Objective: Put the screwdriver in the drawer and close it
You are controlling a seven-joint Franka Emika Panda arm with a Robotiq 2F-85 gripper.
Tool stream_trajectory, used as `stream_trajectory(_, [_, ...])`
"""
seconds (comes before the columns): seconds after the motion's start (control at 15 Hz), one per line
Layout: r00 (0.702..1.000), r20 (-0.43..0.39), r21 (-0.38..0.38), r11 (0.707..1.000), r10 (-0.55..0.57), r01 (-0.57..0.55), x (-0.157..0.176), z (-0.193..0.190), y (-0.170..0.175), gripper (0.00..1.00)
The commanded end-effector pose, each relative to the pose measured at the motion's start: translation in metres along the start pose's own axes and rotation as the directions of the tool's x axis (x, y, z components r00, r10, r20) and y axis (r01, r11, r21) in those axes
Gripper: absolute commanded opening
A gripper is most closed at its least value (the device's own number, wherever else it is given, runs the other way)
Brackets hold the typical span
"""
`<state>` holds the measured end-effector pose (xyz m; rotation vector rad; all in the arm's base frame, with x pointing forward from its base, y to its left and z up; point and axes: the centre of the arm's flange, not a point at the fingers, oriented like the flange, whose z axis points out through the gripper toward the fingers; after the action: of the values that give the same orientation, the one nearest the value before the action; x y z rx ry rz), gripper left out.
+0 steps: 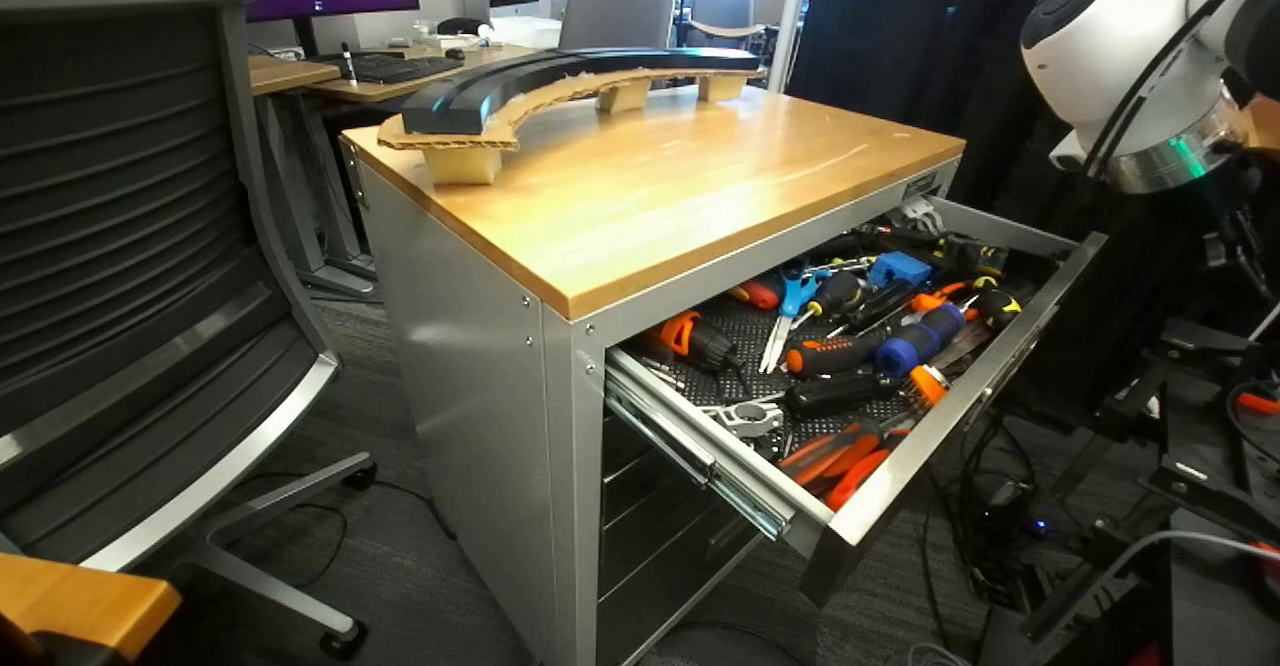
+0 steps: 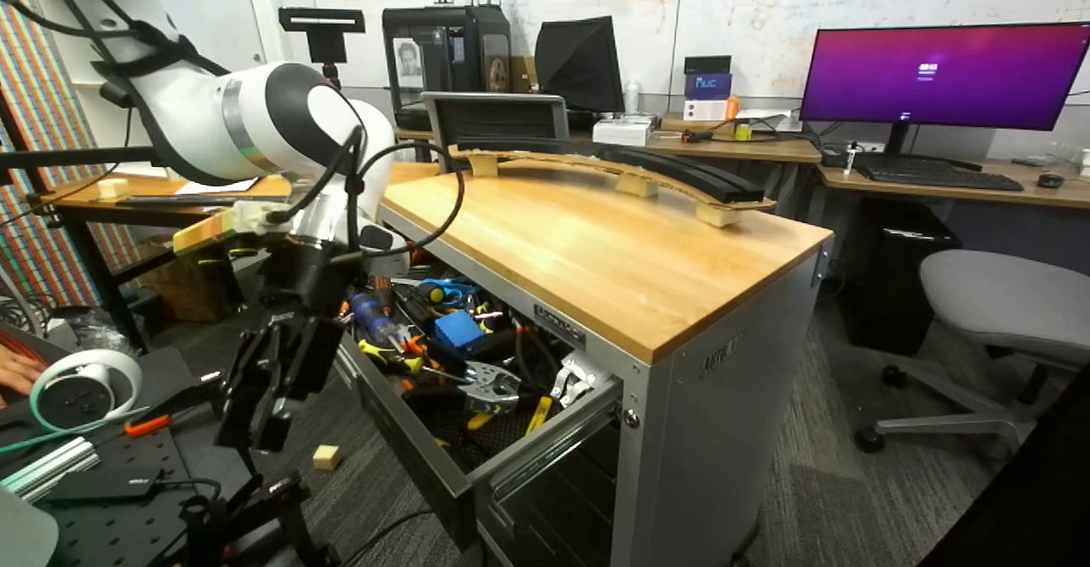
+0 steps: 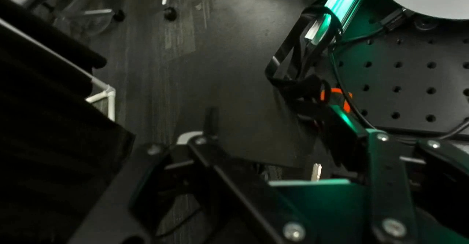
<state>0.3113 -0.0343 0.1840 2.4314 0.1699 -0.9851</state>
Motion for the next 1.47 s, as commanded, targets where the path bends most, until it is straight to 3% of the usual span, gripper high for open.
stream_trajectory(0.0, [0.996,0.014,0.180,0.980,0.087,-0.088,0.004,0.008,0.035,0.42])
stream_trajectory(0.13, [0.992,0.019,0.285,0.950,0.125,-0.126,0.017,0.003,0.046,0.27])
stream_trajectory(0.33, [0.982,0.004,0.441,0.881,0.190,-0.172,0.026,-0.008,0.054,0.05])
stream_trajectory(0.53, [0.957,-0.034,0.568,0.794,0.287,-0.217,0.039,-0.022,0.051,0.02])
stream_trajectory(0.67, [0.929,-0.067,0.642,0.728,0.363,-0.239,0.054,-0.029,0.051,0.05])
stream_trajectory(0.87, [0.859,-0.123,0.726,0.636,0.496,-0.263,0.070,-0.032,0.054,0.06])
stream_trajectory(1.07, [0.799,-0.168,0.725,0.621,0.578,-0.297,0.074,-0.039,0.055,0.07])
stream_trajectory(1.4, [0.681,-0.279,0.700,0.629,0.677,-0.338,0.111,-0.070,0.054,0.06])
